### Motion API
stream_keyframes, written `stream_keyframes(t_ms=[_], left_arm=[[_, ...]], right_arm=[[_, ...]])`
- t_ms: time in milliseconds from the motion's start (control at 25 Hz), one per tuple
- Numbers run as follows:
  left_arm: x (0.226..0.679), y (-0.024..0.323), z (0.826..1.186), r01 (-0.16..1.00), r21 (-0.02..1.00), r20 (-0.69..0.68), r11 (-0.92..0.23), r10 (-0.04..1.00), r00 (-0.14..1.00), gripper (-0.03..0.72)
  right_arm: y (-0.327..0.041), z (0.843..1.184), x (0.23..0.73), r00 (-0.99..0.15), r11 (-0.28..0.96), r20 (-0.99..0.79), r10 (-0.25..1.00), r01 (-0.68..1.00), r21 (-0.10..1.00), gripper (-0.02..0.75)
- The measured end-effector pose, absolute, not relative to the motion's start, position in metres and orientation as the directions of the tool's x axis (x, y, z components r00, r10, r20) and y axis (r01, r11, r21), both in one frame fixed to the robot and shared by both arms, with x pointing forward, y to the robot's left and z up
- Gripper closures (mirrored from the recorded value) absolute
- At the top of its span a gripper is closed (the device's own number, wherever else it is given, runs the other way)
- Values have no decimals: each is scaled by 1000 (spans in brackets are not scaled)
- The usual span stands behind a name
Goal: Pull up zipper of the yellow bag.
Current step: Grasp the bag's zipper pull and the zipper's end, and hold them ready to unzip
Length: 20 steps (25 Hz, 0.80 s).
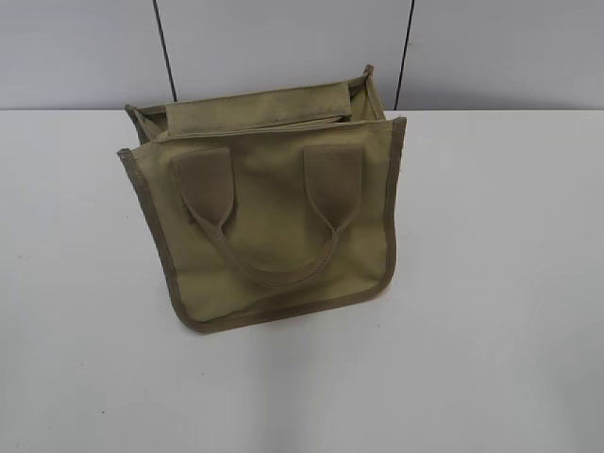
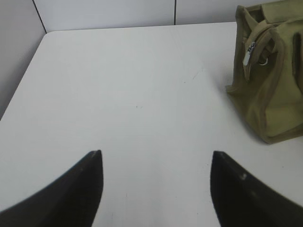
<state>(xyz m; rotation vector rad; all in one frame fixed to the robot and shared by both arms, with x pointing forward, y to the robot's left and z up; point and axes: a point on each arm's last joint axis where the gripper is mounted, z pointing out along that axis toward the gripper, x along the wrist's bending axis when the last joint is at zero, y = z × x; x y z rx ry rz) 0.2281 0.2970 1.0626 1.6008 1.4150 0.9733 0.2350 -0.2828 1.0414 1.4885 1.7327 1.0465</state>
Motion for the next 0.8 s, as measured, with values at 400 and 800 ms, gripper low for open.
stream_keyframes(t_ms=[400, 800], left_arm=[[228, 297, 1063, 404, 911, 51, -83, 995, 90, 158], [228, 297, 1063, 404, 911, 51, -83, 995, 90, 159]], right_arm=[[-283, 1041, 235, -174, 51, 41, 984, 494, 868, 174], [-283, 1041, 235, -174, 51, 41, 984, 494, 868, 174]])
